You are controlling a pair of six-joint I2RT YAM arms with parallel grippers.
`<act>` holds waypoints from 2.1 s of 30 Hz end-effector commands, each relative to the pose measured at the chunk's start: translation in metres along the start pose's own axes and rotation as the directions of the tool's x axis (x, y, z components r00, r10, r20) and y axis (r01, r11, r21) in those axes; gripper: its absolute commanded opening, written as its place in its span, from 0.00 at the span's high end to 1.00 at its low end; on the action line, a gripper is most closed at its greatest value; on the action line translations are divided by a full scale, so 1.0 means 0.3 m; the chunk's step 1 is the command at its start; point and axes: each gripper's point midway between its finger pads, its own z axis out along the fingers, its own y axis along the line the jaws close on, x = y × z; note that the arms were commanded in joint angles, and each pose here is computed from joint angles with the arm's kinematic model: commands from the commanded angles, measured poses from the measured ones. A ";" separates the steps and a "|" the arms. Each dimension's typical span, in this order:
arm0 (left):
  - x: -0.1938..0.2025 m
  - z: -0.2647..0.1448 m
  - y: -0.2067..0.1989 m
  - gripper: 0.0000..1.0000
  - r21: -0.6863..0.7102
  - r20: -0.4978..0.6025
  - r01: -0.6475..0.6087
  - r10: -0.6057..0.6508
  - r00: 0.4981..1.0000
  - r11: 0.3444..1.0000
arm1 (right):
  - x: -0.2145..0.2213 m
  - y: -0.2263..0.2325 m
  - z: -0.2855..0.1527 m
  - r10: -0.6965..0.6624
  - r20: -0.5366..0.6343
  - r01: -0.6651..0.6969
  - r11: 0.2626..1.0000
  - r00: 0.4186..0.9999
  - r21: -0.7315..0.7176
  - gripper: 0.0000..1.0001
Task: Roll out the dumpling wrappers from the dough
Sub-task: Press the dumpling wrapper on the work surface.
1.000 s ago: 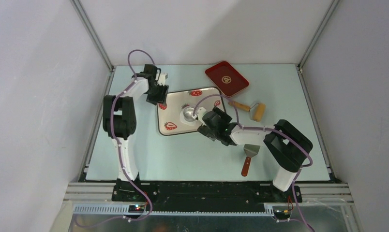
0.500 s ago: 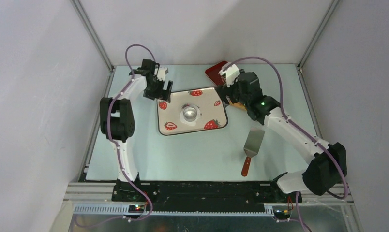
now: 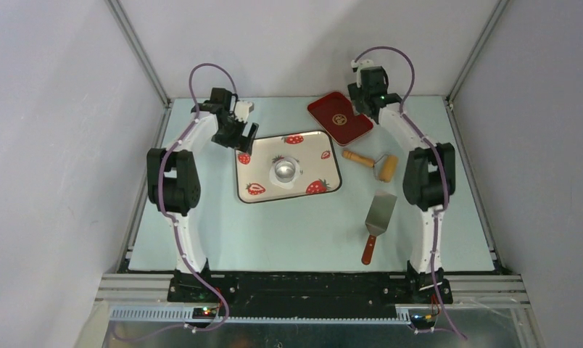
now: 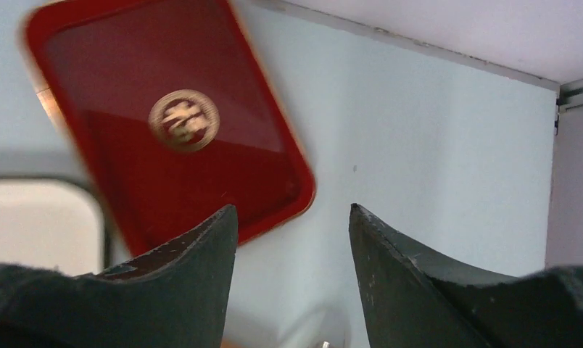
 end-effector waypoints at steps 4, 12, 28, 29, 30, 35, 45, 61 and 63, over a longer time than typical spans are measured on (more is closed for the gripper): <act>-0.033 -0.059 0.004 0.00 -0.034 0.036 -0.058 0.060 0.998 0.998 | 0.048 -0.053 0.259 -0.111 -0.104 0.121 0.988 0.988 0.098 0.43; -0.058 -0.043 0.028 0.00 -0.069 0.038 -0.018 0.021 0.999 0.997 | 0.309 -0.079 0.367 -0.291 -0.279 0.330 0.938 0.915 0.106 0.46; -0.041 -0.055 -0.010 0.00 -0.053 0.051 0.017 -0.014 0.999 0.998 | 0.473 -0.031 0.100 -0.323 -0.349 0.368 0.927 0.880 0.068 0.50; -0.043 -0.056 -0.017 0.00 -0.051 0.054 0.012 -0.009 0.998 0.999 | 0.418 -0.033 0.086 -0.317 -0.318 0.359 0.930 0.893 0.083 0.48; -0.036 -0.053 -0.020 0.00 -0.050 0.051 0.008 -0.006 0.999 0.999 | 0.374 -0.040 0.068 -0.306 -0.297 0.347 0.933 0.905 0.096 0.47; -0.049 -0.068 -0.028 0.00 -0.059 0.091 0.007 -0.002 0.996 0.998 | 0.048 0.010 -0.058 -0.242 -0.107 0.251 0.965 0.964 0.081 0.39; -0.122 -0.168 -0.234 0.02 0.190 0.219 -0.057 0.014 0.976 0.980 | -0.073 0.511 -0.385 0.035 -0.013 -0.036 0.806 0.999 -0.591 0.61; -0.052 0.009 -0.429 0.56 0.350 0.060 0.102 -0.131 0.990 0.931 | 0.149 0.838 -0.374 0.106 -0.281 -0.293 0.532 0.954 -0.795 0.73; -0.041 0.020 -0.429 0.54 0.345 0.053 0.104 -0.130 0.990 0.933 | 0.177 0.859 -0.366 0.094 -0.299 -0.302 0.529 0.949 -0.793 0.70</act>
